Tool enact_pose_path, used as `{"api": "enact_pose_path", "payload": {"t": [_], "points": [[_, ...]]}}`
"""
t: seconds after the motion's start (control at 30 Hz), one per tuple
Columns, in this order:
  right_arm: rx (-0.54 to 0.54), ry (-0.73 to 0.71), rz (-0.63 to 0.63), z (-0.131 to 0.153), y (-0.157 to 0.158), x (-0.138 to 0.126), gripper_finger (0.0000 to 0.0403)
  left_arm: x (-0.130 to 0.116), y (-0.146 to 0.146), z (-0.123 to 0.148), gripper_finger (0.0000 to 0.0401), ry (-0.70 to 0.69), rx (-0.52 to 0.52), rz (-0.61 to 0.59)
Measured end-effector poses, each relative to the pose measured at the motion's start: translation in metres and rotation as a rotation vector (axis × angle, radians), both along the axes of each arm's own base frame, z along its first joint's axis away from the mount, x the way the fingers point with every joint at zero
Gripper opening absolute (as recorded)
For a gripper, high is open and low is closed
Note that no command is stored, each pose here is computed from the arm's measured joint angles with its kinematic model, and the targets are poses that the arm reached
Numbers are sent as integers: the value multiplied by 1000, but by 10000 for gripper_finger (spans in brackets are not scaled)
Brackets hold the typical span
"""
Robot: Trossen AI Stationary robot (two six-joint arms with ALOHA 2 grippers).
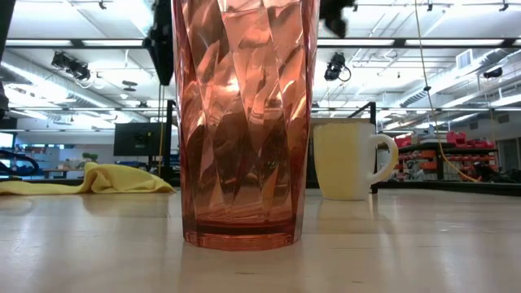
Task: Stack small to large cups/mugs on shelf
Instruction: Put the yellow mug on the shelf
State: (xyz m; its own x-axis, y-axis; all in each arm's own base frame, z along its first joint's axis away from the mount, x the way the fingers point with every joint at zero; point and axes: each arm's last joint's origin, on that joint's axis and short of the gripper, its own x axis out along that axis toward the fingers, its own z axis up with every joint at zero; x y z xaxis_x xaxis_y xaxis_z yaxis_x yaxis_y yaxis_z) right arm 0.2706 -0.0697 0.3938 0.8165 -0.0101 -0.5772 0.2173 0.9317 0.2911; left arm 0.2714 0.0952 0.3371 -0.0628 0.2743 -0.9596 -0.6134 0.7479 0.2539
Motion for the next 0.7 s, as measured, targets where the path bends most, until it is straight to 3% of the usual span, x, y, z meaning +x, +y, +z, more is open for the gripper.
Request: {"api": "enact_pose_path", "payload": {"t": [0.17, 0.37, 0.53, 0.7], "points": [[83, 19, -61, 18, 30, -38, 18, 5, -32, 4, 52, -32, 7, -59], [76, 163, -183, 16, 58, -67, 18, 7, -71, 9, 52, -67, 57, -115], [50, 326, -261, 3, 77, -74, 18, 8, -102, 9, 52, -97, 98, -139], [27, 428, -250, -12, 95, -62, 27, 6, -132, 10, 52, -142, 153, -156]]}}
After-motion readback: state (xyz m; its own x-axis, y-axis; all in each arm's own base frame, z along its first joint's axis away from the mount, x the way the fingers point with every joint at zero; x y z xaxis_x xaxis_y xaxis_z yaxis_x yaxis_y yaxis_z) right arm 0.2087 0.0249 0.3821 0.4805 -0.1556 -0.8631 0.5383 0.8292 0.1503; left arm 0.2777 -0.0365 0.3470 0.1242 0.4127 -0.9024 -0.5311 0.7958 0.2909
